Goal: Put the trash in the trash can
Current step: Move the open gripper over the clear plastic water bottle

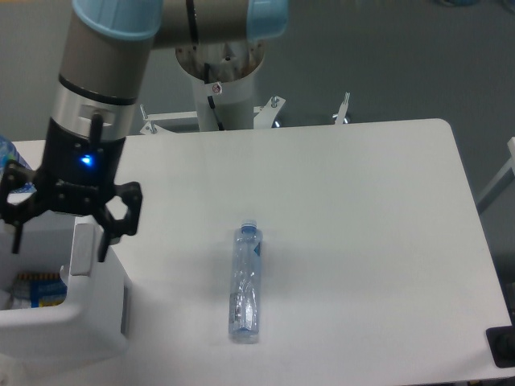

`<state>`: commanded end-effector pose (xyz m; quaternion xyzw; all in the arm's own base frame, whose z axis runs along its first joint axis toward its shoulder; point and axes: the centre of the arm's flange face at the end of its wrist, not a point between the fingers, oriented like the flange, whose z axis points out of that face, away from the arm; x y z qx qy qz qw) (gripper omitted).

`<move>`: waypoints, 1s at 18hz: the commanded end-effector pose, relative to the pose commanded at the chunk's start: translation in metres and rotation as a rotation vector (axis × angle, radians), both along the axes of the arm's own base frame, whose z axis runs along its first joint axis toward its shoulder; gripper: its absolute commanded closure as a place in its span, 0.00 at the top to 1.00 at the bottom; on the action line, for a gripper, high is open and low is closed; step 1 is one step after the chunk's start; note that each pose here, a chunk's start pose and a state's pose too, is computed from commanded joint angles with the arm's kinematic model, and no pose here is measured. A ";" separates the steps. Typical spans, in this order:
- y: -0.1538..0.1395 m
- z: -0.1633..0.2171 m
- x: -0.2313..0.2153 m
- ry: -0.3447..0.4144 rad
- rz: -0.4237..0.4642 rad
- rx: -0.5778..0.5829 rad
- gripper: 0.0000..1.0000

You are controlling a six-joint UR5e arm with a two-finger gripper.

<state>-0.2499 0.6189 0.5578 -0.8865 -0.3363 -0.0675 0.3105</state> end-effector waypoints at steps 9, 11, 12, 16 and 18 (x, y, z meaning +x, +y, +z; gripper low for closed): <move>-0.038 -0.009 -0.098 0.023 0.169 -0.027 1.00; -0.041 -0.017 -0.110 0.032 0.195 -0.050 1.00; -0.042 -0.020 -0.115 0.046 0.211 -0.069 1.00; -0.045 -0.059 -0.143 0.049 0.266 -0.162 1.00; -0.042 -0.083 -0.154 0.054 0.227 -0.214 1.00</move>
